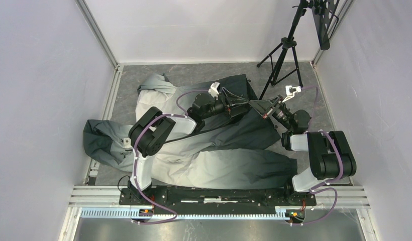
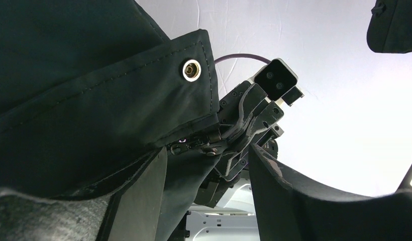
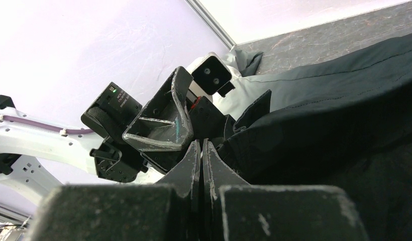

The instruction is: Zip up the jacket

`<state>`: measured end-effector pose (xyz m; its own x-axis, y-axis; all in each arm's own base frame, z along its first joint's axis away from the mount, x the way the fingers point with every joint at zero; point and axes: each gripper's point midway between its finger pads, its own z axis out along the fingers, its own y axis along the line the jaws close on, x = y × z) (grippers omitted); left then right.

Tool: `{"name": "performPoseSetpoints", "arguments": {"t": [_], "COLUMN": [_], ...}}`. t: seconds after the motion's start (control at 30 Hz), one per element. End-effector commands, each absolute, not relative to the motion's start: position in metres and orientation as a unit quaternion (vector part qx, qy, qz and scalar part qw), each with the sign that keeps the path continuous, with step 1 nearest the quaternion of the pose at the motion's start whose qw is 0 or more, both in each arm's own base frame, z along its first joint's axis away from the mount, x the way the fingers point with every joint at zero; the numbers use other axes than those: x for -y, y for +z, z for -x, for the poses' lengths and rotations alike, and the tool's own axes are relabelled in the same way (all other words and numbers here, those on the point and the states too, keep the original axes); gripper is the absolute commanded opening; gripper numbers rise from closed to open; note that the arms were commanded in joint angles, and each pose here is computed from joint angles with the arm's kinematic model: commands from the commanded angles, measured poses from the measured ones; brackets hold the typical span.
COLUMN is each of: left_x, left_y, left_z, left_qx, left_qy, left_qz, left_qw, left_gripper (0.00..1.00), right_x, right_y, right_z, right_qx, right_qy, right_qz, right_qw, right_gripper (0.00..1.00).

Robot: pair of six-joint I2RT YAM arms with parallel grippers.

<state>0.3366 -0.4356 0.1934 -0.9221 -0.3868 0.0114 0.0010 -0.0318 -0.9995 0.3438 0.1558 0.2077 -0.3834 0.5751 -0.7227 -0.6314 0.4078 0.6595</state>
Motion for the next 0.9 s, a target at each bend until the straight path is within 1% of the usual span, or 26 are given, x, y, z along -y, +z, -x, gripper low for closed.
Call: {"name": "performPoseSetpoints", "arguments": {"t": [0.0,0.2,0.37,0.53,0.63,0.8,0.87], "left_x": [0.441,0.435,0.429,0.427,0.425,0.424,0.424], "left_y": [0.213,0.212,0.218,0.220,0.219,0.217,0.217], "left_z": [-0.339,-0.338,-0.338,-0.337,-0.338,-0.338,-0.339], "left_qx": [-0.657,-0.655,-0.647,-0.646,-0.646,-0.648,-0.648], "left_qy": [-0.728,-0.727,-0.732,-0.732,-0.730,-0.728,-0.727], "left_qz": [0.114,0.122,0.125,0.126,0.129,0.133,0.133], "left_qw": [0.159,0.164,0.173,0.177,0.179,0.181,0.182], "left_gripper": [0.65,0.64,0.61,0.54,0.48,0.40,0.39], "right_x": [-0.157,-0.157,-0.157,-0.157,-0.157,-0.158,-0.158], "right_y": [0.232,0.238,0.234,0.233,0.233,0.233,0.233], "right_z": [-0.344,-0.342,-0.343,-0.342,-0.342,-0.342,-0.342], "right_qx": [-0.597,-0.589,-0.593,-0.593,-0.593,-0.592,-0.592], "right_qy": [0.545,0.549,0.548,0.549,0.549,0.550,0.551], "right_qz": [0.057,0.061,0.059,0.059,0.059,0.060,0.059], "right_qw": [0.586,0.590,0.587,0.586,0.586,0.586,0.586], "right_gripper": [0.00,0.00,0.00,0.00,0.00,0.00,0.00]}}
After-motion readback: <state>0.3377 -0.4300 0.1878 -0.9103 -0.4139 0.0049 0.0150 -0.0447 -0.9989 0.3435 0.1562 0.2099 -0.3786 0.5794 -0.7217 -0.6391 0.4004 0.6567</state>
